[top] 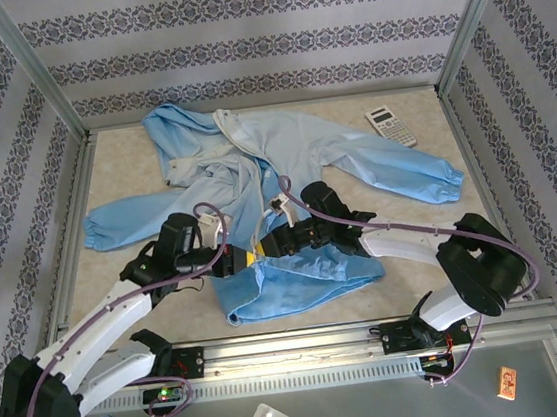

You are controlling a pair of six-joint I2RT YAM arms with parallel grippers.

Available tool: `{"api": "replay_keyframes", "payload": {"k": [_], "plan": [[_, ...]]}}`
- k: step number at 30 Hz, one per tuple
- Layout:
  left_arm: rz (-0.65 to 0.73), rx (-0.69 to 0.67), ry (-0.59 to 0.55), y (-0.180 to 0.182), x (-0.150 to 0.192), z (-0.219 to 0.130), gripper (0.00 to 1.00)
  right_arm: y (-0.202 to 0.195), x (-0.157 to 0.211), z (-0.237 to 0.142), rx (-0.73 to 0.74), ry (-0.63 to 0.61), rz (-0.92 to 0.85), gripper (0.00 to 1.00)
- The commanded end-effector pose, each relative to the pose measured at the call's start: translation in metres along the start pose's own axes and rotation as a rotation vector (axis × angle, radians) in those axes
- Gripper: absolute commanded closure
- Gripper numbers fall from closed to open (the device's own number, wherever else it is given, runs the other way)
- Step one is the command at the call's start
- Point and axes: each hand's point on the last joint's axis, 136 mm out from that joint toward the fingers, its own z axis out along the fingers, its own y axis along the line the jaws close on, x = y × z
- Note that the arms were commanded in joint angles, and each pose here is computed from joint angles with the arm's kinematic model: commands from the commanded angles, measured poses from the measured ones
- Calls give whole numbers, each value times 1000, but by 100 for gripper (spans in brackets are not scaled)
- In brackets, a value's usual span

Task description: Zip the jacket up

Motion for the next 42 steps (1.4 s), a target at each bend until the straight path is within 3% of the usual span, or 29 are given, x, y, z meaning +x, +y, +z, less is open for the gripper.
{"api": "replay_keyframes", "payload": {"k": [1,9,17,21,29,35,42], "plan": [[-27,-45,162,2,27,-3,100,9,-32,0,-27,-69,-75,53],[-45,-103,217,0,13,-4,100,3,-41,-31,43,-128,-104,46],[-84,-133,235,1,6,-1,100,-2,8,-40,269,-4,-279,47],[-102,-132,228,-1,5,-2,100,12,21,-33,233,12,-295,51],[-130,-128,215,-4,7,-7,100,31,39,-14,216,55,-366,49],[-134,-117,200,-6,5,-7,100,34,40,4,213,85,-372,56],[-133,-111,196,-7,4,-7,100,38,32,18,205,88,-391,55]]}}
